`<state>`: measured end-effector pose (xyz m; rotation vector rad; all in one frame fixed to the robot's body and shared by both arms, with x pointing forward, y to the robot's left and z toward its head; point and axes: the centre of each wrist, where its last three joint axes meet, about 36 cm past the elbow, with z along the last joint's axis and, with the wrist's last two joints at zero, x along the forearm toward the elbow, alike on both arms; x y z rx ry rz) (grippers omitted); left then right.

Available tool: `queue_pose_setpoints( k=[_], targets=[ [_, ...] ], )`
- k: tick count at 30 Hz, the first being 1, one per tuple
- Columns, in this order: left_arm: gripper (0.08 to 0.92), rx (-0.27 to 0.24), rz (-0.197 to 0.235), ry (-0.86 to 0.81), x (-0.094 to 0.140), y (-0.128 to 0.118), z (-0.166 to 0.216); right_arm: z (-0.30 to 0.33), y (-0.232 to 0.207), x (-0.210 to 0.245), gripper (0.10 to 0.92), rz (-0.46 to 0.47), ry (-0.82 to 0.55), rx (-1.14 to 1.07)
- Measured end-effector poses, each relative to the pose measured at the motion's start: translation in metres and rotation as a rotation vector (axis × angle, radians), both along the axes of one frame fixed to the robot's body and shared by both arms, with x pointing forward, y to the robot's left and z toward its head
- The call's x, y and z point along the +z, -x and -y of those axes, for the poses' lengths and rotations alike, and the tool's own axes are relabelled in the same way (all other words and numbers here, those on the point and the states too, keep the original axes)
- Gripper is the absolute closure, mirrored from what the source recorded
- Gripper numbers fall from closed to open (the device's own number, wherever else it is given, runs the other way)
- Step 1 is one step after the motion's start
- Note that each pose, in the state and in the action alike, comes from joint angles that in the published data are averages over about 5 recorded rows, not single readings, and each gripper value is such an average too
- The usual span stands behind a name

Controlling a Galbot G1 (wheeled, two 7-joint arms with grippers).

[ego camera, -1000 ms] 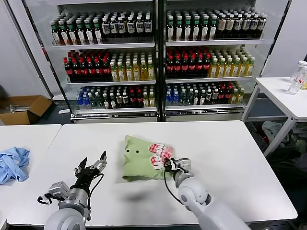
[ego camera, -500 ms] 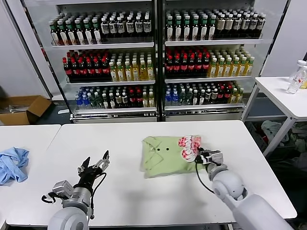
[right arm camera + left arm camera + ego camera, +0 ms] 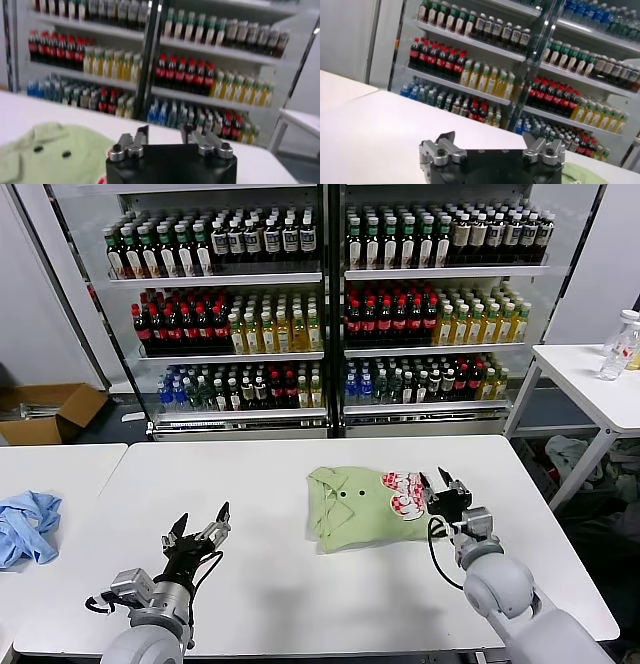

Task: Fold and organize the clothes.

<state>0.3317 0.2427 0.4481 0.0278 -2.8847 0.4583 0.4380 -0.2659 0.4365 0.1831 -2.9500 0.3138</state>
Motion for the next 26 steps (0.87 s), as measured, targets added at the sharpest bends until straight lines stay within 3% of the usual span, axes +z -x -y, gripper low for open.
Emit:
queue_pose_setpoints(
  k=[6, 13, 26],
  targets=[
    [0.177, -0.019, 0.021, -0.024, 0.003, 0.008, 0.005, -0.002, 0.029, 0.006, 0.400, 0.104, -0.044, -0.004],
    [0.177, -0.037, 0.048, -0.057, 0.009, 0.018, 0.009, 0.001, 0.061, 0.015, 0.223, 0.161, -0.072, -0.012],
    [0.177, -0.045, 0.075, -0.090, 0.018, 0.031, 0.011, 0.006, 0.093, 0.031, 0.200, 0.194, -0.093, -0.028]
  ],
)
